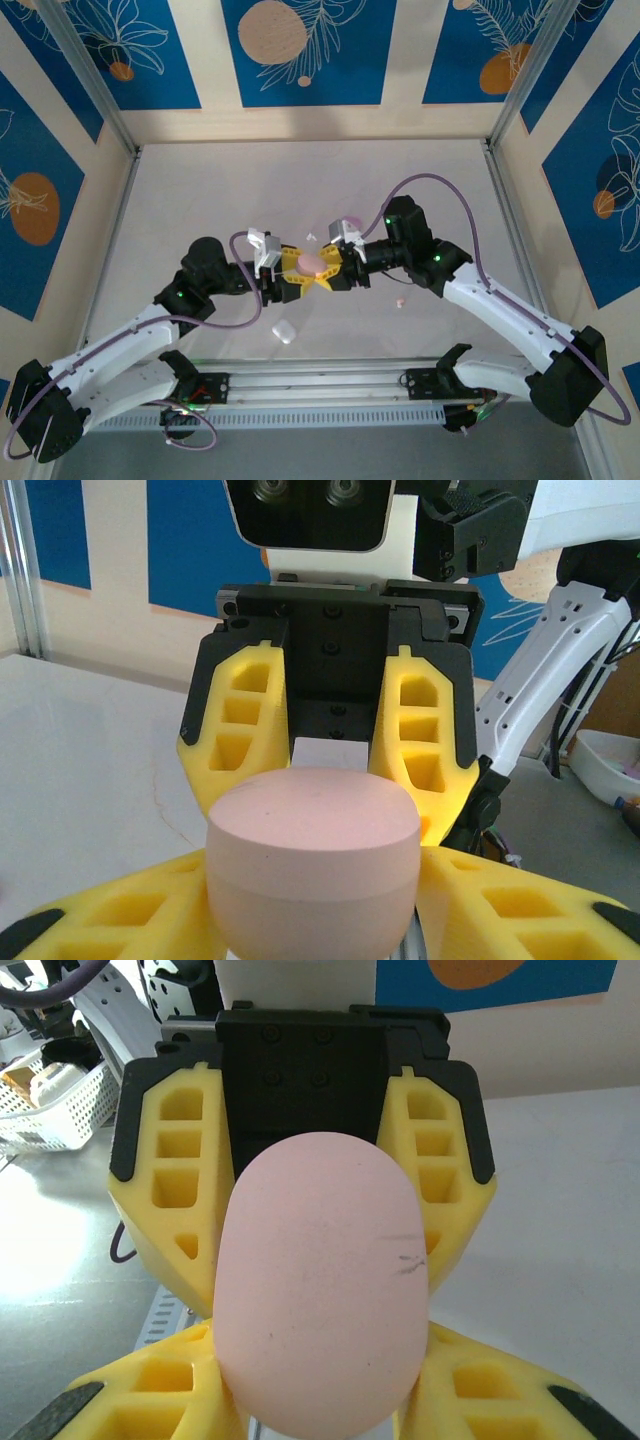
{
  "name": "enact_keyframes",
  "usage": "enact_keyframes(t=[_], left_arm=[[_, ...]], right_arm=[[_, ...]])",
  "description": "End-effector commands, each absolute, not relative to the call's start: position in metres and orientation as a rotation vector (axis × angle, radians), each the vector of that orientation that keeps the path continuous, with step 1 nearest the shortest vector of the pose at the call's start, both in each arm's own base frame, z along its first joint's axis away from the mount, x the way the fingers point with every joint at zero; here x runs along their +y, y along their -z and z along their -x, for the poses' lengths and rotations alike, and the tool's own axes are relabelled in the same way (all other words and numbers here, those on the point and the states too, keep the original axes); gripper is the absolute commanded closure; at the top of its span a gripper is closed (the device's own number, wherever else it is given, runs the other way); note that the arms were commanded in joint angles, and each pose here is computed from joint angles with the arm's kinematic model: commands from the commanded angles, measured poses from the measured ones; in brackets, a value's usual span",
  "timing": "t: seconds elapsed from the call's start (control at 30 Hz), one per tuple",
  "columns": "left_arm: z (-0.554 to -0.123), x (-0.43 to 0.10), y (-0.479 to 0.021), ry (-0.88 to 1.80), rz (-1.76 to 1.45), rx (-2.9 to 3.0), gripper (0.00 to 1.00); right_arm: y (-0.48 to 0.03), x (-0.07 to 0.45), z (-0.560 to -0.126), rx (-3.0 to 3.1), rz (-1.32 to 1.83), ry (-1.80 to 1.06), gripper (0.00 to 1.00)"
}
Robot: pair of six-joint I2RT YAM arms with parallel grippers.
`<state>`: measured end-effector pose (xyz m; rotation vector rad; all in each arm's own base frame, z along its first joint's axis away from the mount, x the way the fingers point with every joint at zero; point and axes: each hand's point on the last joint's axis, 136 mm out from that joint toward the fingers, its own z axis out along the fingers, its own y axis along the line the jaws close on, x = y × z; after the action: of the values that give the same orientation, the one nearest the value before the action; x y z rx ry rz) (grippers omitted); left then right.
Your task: Insert the wireless bluetooth earbuds into the charging case
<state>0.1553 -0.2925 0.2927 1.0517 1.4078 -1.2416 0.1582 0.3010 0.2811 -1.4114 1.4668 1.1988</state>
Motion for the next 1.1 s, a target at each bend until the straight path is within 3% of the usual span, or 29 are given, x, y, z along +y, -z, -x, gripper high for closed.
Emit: enact_keyframes(t=[0.0,0.43,0.6,1.07], left_arm=[[-0.143,-0.296,-0.319,1.295,-1.099,1.307,0.52],[-0.142,-0.296,-0.324,1.307,-1.088,1.29,0.54],[-0.143,-0.296,-0.323,1.301,-1.09,1.291,0.65],[-0.146,-0.291,-0.309,1.241,-1.085,1.324,0.74]], right_arm=[[-0.283,0.302,-0.162,1.424,1.409,-1.137,0.72],[-0.275,0.303,-0.163,1.431,1.422,-1.098,0.72],[-0.273,0.304,-0.164,1.441,1.421,-1.09,0.71],[-0.285,0.293,-0.173,1.642,1.258,-1.156,0.53]])
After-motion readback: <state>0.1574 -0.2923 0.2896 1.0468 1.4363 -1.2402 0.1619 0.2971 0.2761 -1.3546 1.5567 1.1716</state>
